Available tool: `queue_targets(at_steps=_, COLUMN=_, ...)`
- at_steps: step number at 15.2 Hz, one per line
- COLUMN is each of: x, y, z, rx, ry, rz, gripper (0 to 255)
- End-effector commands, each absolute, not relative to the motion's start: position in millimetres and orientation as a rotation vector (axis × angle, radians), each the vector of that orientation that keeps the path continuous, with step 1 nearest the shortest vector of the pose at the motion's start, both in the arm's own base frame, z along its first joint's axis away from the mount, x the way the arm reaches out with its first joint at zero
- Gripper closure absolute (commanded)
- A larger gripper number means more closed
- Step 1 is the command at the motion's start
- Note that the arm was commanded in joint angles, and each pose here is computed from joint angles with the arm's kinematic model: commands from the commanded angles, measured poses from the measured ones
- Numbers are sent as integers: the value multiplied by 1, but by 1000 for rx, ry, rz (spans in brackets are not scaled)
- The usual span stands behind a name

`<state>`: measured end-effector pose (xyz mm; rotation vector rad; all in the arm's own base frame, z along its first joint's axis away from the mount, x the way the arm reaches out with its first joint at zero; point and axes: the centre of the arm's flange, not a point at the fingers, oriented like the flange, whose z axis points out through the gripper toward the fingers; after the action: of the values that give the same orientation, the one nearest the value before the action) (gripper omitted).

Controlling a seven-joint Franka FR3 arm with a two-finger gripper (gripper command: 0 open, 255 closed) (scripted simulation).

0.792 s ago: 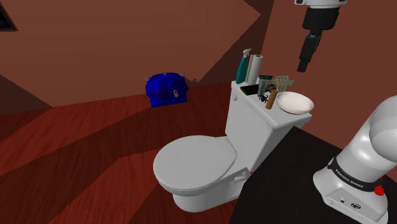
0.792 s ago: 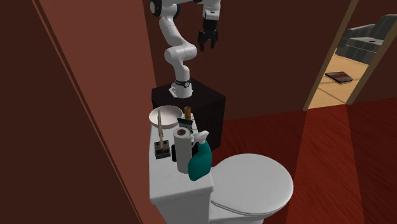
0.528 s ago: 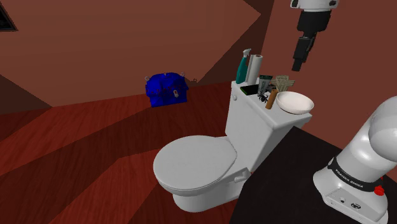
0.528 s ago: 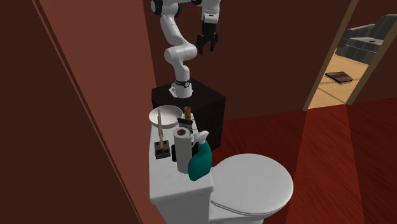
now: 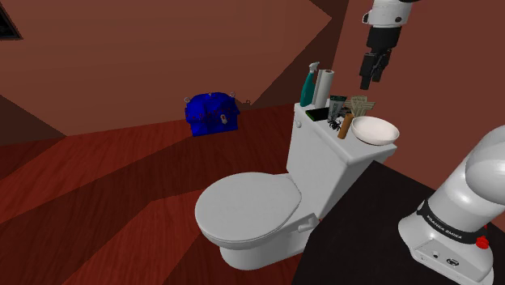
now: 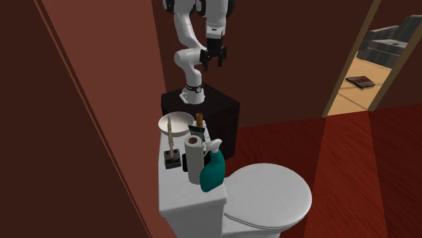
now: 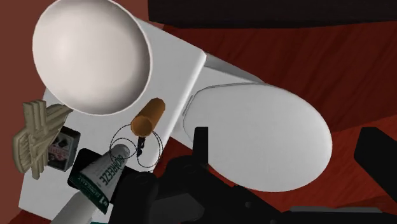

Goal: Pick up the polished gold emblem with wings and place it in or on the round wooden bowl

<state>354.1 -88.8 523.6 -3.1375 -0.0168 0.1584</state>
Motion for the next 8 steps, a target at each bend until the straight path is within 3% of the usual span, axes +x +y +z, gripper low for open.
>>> queue_targets(at_steps=1, x=370, y=-111, z=513, rx=-3131, ry=36, rz=164, gripper=0)
queue_targets(at_steps=8, x=406, y=-193, z=476, rx=-3097, ry=214, rz=188, gripper=0)
